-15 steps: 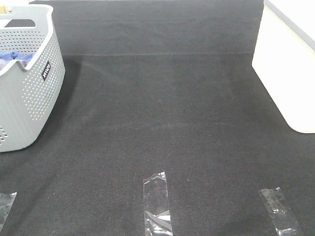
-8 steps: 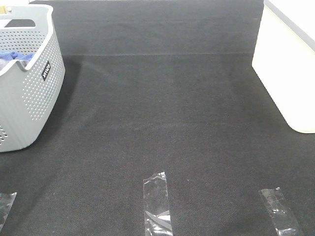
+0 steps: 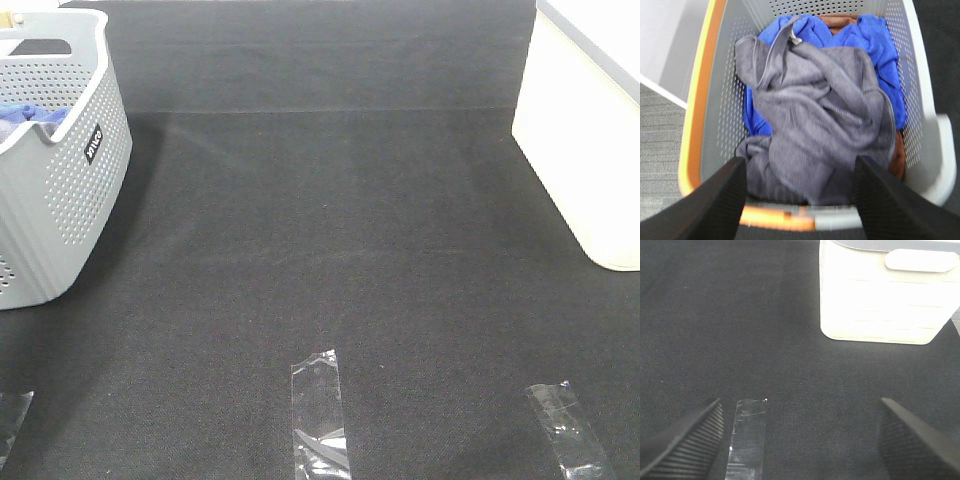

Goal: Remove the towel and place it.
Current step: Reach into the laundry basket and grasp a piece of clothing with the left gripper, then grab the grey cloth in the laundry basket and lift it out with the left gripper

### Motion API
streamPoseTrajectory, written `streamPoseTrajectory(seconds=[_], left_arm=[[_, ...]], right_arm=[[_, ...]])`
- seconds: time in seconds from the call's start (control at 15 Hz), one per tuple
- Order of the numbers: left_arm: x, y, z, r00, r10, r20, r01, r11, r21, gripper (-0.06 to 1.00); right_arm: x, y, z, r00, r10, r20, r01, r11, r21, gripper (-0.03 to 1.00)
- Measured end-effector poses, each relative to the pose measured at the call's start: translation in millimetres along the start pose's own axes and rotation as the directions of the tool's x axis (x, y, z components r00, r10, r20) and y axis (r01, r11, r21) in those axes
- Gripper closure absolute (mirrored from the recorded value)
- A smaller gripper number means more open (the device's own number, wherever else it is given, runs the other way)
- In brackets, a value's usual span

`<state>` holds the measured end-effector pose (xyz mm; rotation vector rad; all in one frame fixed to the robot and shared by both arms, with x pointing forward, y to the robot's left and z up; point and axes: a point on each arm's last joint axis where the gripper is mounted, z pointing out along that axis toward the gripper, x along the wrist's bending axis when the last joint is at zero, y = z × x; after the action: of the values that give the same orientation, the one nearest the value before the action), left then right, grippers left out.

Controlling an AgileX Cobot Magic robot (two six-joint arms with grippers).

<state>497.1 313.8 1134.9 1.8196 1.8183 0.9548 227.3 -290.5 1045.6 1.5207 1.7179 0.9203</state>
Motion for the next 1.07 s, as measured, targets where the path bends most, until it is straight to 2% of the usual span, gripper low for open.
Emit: streamPoseTrajectory(seconds=[0.2, 0.27, 0.33, 0.6, 0.87, 1.07], left_arm=[[-4.3, 33.0, 48.0, 0.999, 0.028, -0.03, -0.024, 0.992, 0.123, 0.35], [-7.0, 42.7, 74.9, 0.998, 0.049, -0.048, -0.039, 0.98, 0.195, 0.35], [-8.1, 48.9, 89.0, 0.996, 0.06, -0.06, -0.045, 0.973, 0.226, 0.35], [-10.6, 71.0, 139.2, 0.99, 0.097, -0.101, -0.066, 0.96, 0.271, 0.35], [9.2, 79.5, 178.4, 0.989, 0.042, -0.139, 0.001, 0.955, 0.295, 0.35], [14.0, 80.2, 199.4, 0.987, 0.042, -0.153, 0.007, 0.953, 0.304, 0.35]], right_arm=[[0.0, 0.0, 0.0, 1.0, 0.0, 0.0, 0.0, 1.0, 0.0, 0.19], [0.0, 0.0, 0.0, 1.0, 0.0, 0.0, 0.0, 1.0, 0.0, 0.19], [0.0, 0.0, 0.0, 1.0, 0.0, 0.0, 0.0, 1.0, 0.0, 0.19], [0.0, 0.0, 0.0, 1.0, 0.0, 0.0, 0.0, 1.0, 0.0, 0.19], [0.0, 0.0, 0.0, 1.0, 0.0, 0.0, 0.0, 1.0, 0.0, 0.19], [0.0, -0.1, -0.1, 1.0, 0.0, 0.0, 0.0, 1.0, -0.001, 0.19]])
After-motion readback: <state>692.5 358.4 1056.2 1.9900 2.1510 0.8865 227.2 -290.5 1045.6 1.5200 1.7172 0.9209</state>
